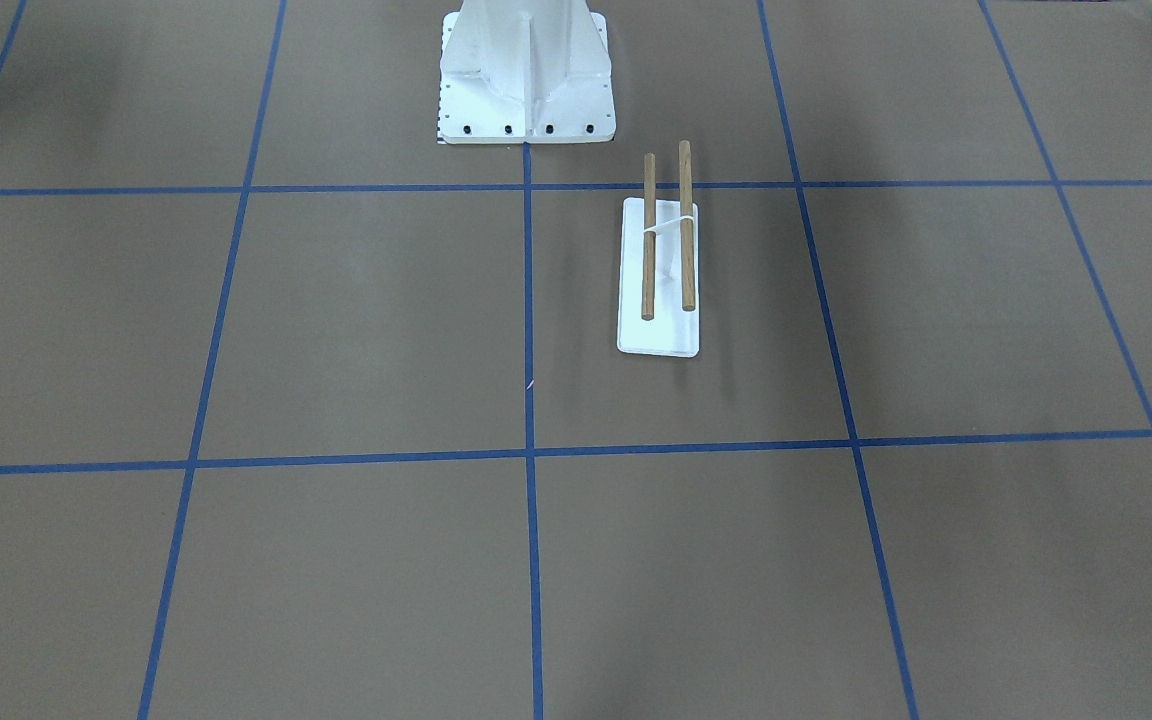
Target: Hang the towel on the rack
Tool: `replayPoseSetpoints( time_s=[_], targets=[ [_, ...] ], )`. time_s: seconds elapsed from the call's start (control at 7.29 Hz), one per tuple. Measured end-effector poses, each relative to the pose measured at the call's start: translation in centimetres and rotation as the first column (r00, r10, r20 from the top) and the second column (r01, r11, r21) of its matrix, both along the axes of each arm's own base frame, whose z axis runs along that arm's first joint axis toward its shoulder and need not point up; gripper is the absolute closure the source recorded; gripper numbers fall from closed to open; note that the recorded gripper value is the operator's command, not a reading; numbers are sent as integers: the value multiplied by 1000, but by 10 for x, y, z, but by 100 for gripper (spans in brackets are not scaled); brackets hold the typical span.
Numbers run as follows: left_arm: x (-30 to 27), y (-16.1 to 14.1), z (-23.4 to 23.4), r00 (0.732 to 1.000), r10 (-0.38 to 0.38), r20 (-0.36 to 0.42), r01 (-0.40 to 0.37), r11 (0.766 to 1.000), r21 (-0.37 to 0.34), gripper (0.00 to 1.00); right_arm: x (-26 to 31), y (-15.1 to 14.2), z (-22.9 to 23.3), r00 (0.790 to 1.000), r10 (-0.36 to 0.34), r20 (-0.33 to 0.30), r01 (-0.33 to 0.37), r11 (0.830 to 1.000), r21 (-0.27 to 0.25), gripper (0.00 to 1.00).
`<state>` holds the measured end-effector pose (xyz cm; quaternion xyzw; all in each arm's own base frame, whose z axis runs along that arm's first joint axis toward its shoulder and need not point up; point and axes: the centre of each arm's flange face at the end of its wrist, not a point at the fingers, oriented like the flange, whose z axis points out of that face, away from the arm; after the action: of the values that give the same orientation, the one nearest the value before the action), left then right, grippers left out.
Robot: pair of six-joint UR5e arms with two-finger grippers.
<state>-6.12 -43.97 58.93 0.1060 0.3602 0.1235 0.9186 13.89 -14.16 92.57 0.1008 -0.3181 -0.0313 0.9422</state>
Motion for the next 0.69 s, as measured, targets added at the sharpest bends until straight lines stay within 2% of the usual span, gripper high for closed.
replayPoseSetpoints(
  time_s=[0.27, 0.69],
  targets=[
    [1, 0, 1, 1000, 2, -1, -2, 1000, -2, 1, -4, 19, 7, 1000, -12, -4, 12, 1000, -9, 23],
    [1, -1, 0, 1000, 2, 0, -2, 1000, 0, 1, 1, 19, 16, 999, -34, -39, 33, 999, -18, 26]
  ],
)
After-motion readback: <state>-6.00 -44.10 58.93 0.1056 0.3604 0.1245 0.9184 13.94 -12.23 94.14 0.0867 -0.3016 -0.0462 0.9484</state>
